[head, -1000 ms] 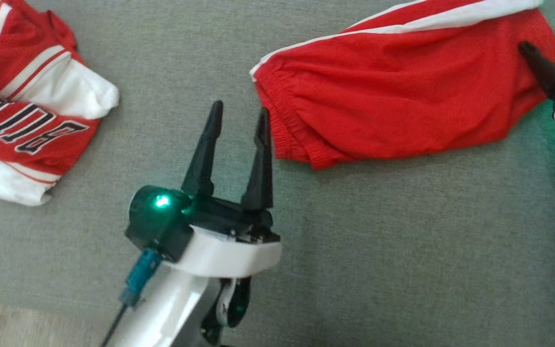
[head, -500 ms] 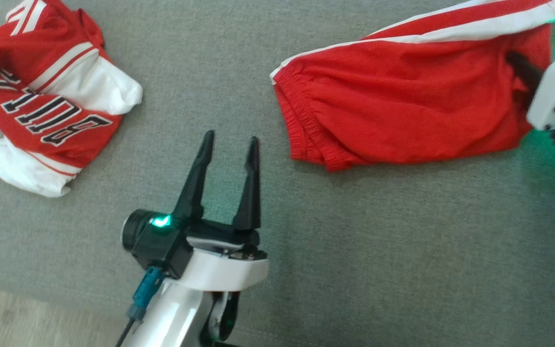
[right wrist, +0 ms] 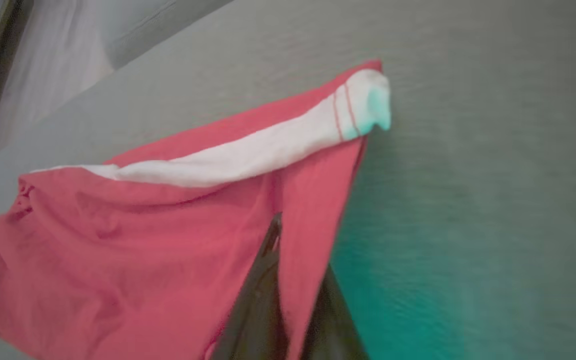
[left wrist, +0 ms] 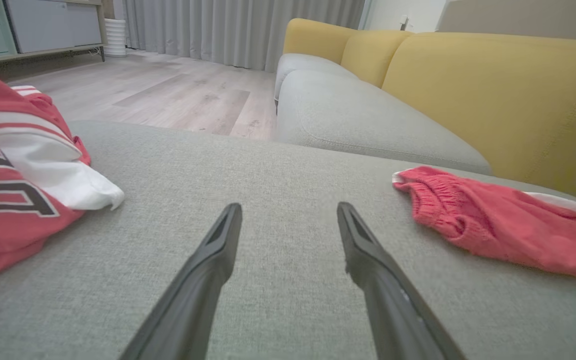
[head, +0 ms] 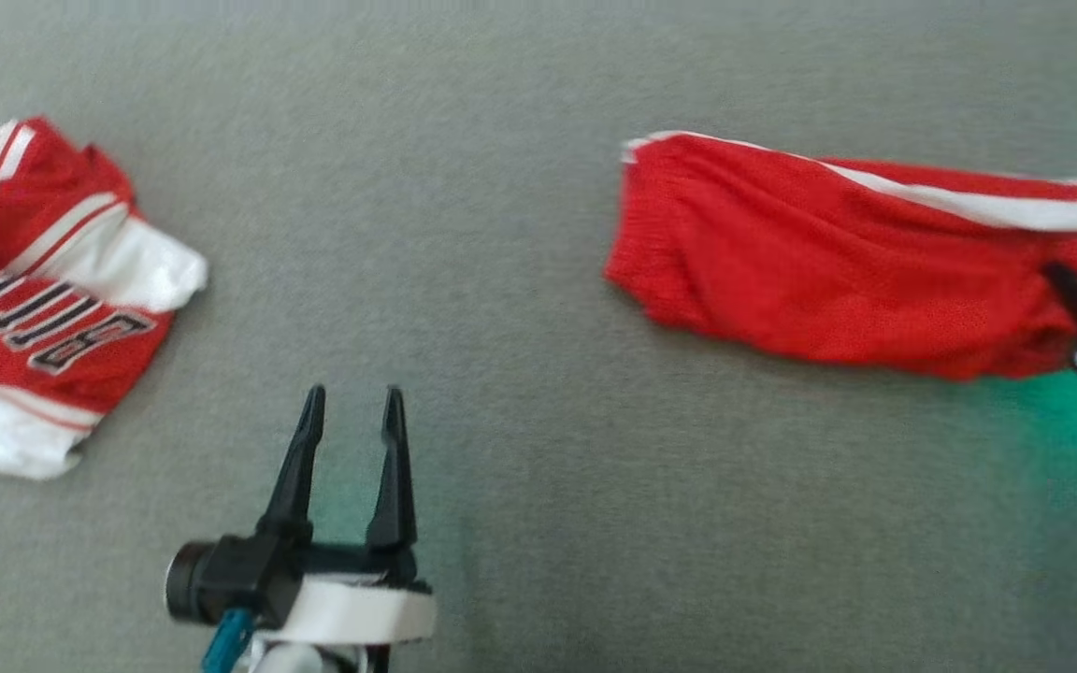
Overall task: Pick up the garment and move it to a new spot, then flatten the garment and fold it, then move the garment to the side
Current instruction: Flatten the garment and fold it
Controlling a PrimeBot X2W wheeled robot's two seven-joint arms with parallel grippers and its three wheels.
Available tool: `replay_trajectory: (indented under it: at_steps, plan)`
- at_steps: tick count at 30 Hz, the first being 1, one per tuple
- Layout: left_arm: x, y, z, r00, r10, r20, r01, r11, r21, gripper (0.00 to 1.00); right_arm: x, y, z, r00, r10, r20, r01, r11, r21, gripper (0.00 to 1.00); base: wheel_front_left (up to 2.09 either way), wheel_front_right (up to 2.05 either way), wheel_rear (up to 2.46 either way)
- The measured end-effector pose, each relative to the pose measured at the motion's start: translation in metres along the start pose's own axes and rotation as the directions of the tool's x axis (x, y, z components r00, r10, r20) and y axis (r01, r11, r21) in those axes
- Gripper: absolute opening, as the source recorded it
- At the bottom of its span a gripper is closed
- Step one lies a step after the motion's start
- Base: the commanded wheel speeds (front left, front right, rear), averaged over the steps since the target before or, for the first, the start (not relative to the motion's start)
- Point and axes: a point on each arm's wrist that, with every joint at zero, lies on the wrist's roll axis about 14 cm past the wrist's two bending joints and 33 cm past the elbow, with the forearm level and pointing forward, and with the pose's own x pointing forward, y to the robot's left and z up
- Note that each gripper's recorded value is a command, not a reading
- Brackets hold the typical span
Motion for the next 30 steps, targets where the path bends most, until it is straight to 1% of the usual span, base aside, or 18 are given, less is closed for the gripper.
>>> replay_trajectory:
  at_steps: [3, 7, 9, 10, 12, 14, 15, 17, 20, 23, 26, 30]
  plan:
    - [-0.007, -0.004, -0.004, 1.000, -0.021, -0.012, 0.021, 1.000, 0.006, 1.00, -0.030, -0.039, 0.014, 0.993, -0.092, 0.078, 0.085, 0.992, 0.092, 0.00, 0.00, 0.00, 0.00]
    - [-0.016, -0.008, -0.008, 0.999, -0.043, -0.022, 0.043, 0.999, 0.004, 1.00, -0.066, -0.084, 0.028, 0.964, -0.221, 0.148, 0.196, 0.966, 0.169, 0.00, 0.00, 0.00, 0.00]
    - [-0.019, -0.007, -0.010, 0.999, -0.044, -0.028, 0.044, 0.999, 0.000, 1.00, -0.074, -0.092, 0.032, 0.955, -0.251, 0.157, 0.223, 0.959, 0.177, 0.00, 0.00, 0.00, 0.00]
    - [-0.021, -0.005, -0.011, 0.999, -0.037, -0.033, 0.037, 0.999, 0.004, 1.00, -0.074, -0.089, 0.034, 0.955, -0.252, 0.156, 0.225, 0.960, 0.168, 0.00, 0.00, 0.00, 0.00]
    - [-0.025, -0.003, -0.015, 0.998, -0.035, -0.046, 0.035, 0.999, 0.006, 1.00, -0.070, -0.069, 0.041, 0.964, -0.213, 0.159, 0.192, 0.971, 0.142, 0.00, 0.00, 0.00, 0.00]
    - [-0.027, -0.001, -0.016, 0.998, -0.028, -0.049, 0.028, 1.000, 0.002, 1.00, -0.063, -0.038, 0.049, 0.975, -0.151, 0.165, 0.136, 0.986, 0.099, 0.00, 0.00, 0.00, 0.00]
    - [-0.027, -0.001, -0.016, 0.998, -0.028, -0.049, 0.028, 1.000, 0.002, 1.00, -0.063, -0.038, 0.049, 0.975, -0.151, 0.165, 0.136, 0.986, 0.099, 0.00, 0.00, 0.00, 0.00]
    - [-0.030, 0.001, -0.019, 0.998, -0.021, -0.057, 0.021, 1.000, 0.004, 1.00, -0.055, -0.006, 0.054, 0.982, -0.088, 0.166, 0.081, 0.996, 0.048, 0.00, 0.00, 0.00, 0.00]
    - [-0.033, 0.002, -0.020, 0.998, -0.018, -0.061, 0.018, 1.000, 0.005, 1.00, -0.042, 0.036, 0.052, 0.991, -0.010, 0.131, 0.014, 0.999, -0.030, 0.00, 0.00, 0.00, 0.00]
    - [-0.036, 0.006, -0.022, 0.998, -0.003, -0.069, 0.004, 1.000, 0.004, 1.00, -0.026, 0.069, 0.037, 0.997, 0.042, 0.062, -0.036, 0.994, -0.103, 0.00, 0.00, 0.00, 0.00]
    - [-0.039, 0.011, -0.023, 0.997, 0.020, -0.071, -0.020, 1.000, -0.004, 1.00, -0.011, 0.089, 0.023, 0.998, 0.063, 0.006, -0.061, 0.986, -0.156, 0.00, 0.00, 0.00, 0.00]
    - [-0.041, 0.016, -0.025, 0.996, 0.040, -0.078, -0.041, 0.999, -0.011, 1.00, 0.004, 0.099, 0.018, 0.998, 0.058, -0.012, -0.059, 0.978, -0.199, 0.00, 0.00, 0.00, 0.00]
